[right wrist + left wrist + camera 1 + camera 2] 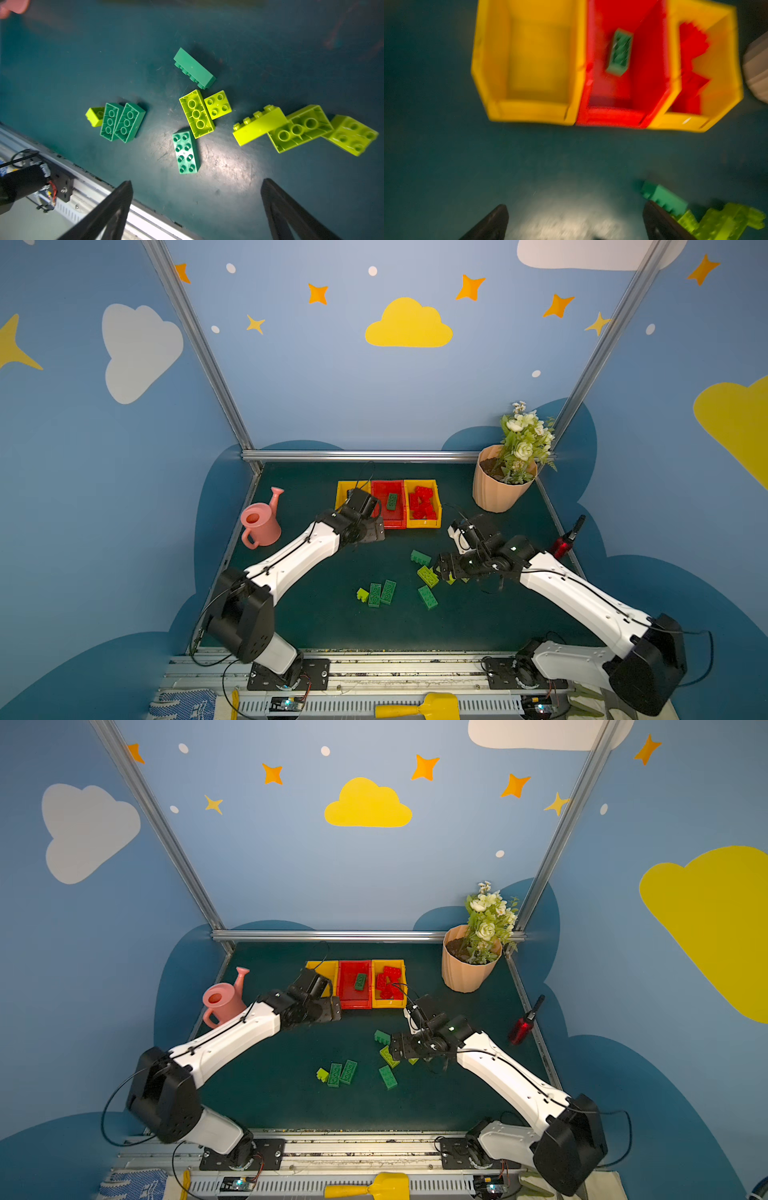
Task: Sort the legos into containers by color
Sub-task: Place the lego in the container, then pick up the lego from the center of the table.
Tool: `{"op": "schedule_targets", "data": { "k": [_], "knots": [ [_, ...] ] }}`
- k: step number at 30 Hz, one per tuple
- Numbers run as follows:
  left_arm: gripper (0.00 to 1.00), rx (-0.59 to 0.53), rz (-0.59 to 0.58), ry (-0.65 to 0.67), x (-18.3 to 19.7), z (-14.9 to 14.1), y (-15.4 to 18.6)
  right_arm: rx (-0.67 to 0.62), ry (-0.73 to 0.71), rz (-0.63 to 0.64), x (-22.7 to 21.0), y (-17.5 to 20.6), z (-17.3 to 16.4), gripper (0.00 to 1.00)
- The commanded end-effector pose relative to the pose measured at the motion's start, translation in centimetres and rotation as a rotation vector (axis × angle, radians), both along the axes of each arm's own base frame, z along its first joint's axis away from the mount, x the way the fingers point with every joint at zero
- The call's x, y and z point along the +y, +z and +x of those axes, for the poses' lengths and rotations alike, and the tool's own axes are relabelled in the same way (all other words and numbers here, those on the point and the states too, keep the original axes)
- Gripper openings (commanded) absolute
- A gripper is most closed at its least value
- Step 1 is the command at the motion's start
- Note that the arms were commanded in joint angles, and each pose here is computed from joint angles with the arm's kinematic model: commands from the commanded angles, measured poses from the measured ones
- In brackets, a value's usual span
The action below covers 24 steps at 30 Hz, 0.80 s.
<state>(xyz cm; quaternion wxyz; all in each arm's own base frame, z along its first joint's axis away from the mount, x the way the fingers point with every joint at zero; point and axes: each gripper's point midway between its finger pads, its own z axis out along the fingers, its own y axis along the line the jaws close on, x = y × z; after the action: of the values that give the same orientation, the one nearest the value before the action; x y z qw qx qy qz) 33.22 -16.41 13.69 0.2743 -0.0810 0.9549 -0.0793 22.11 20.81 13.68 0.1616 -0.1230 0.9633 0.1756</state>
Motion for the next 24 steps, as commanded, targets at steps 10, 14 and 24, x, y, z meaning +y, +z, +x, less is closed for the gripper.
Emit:
{"op": "schedule_targets", "data": {
  "k": [10,14,24],
  "knots": [
    [1.0,-0.072,-0.138,0.11,4.9,-9.2,-2.7,0.022,0.137,-0.089,3.9,-2.5,3.8,0.82],
    [1.0,-0.097,-0.185,0.13,5.7,-10.6,-3.0,0.024,0.156,-0.112,4.7,-3.2,4.9,0.79],
    [1.0,-0.148,-0.235,0.11,6.1,-11.8,-2.3,0.083,0.189,-0.182,6.0,-7.0,6.8,0.72]
  ]
}}
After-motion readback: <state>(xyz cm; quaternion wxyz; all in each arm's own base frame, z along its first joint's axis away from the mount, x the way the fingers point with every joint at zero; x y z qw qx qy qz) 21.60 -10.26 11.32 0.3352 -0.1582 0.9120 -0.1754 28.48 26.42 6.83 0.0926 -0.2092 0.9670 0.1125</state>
